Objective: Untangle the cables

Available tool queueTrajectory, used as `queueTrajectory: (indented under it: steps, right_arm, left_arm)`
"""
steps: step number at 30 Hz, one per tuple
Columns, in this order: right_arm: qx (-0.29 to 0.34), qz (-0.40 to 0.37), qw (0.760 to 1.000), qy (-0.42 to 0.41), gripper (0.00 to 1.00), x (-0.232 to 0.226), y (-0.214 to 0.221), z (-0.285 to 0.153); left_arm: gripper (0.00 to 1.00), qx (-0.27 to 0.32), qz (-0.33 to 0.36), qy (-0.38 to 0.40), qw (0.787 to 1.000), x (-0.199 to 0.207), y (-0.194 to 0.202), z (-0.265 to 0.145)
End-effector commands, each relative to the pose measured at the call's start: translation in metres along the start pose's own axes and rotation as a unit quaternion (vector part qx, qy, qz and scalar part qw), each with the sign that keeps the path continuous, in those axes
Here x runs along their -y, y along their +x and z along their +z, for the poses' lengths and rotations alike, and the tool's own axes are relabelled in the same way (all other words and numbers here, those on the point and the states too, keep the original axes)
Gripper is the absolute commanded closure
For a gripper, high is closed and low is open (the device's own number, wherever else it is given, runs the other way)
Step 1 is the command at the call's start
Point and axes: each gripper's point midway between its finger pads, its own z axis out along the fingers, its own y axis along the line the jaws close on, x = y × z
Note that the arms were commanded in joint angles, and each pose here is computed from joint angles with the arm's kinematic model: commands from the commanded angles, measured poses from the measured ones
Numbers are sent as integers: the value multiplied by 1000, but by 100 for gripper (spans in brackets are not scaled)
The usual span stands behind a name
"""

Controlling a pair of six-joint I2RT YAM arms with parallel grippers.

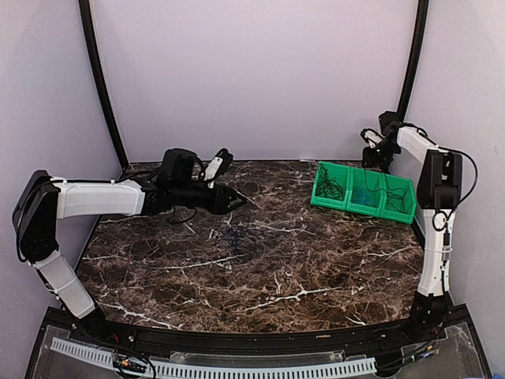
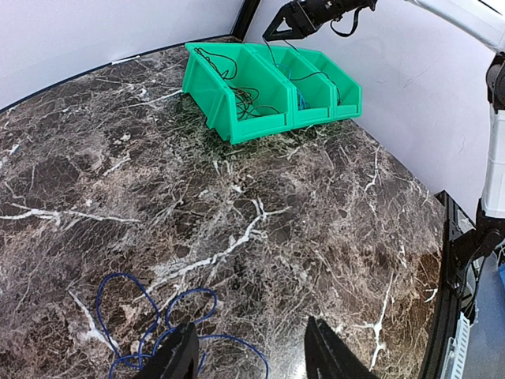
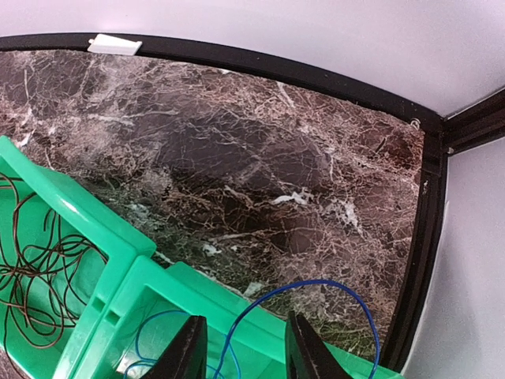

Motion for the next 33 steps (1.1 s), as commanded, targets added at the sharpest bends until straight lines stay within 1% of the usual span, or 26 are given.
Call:
queueTrajectory:
  steps: [1,7,9,11,13,14,16,18,22,24,28,33]
  right_arm:
    - [7,39,999,-21,64,12,0,11]
    - [13,49,997,-60,65,11,4,15]
    - [12,42,996,-74,68,6,5,17]
    - [9,40,996,-83,74,3,7,19]
    - [7,37,995,-92,84,0,9,20]
    - [7,35,995,-94,87,-1,9,20]
    - [11,32,995,-95,96,-2,7,15]
    - [20,28,995,-95,100,-3,2,7]
    - [41,18,996,-82,100,-2,-8,-25]
    - [60,12,996,-72,100,-3,-13,-49]
    - [84,8,995,-52,100,-1,-1,-87]
    - [75,16,996,-36,100,7,36,-104]
  left_arm:
    - [51,19,18,7,1000,12,-19,-11]
    - [51,15,17,9,1000,12,-16,-8]
    - [51,14,15,10,1000,12,-15,-7]
    - [51,12,15,10,1000,11,-14,-7]
    - [51,12,15,10,1000,12,-14,-7]
    - [51,12,15,10,1000,12,-14,-6]
    - [51,11,15,10,1000,11,-13,-6]
    - [51,11,14,11,1000,11,-13,-6]
    - [51,8,13,13,1000,11,-11,-4]
    - [51,7,13,13,1000,12,-11,-4]
    - [51,7,13,15,1000,13,-11,-4]
    - [51,7,13,18,1000,15,-11,-4]
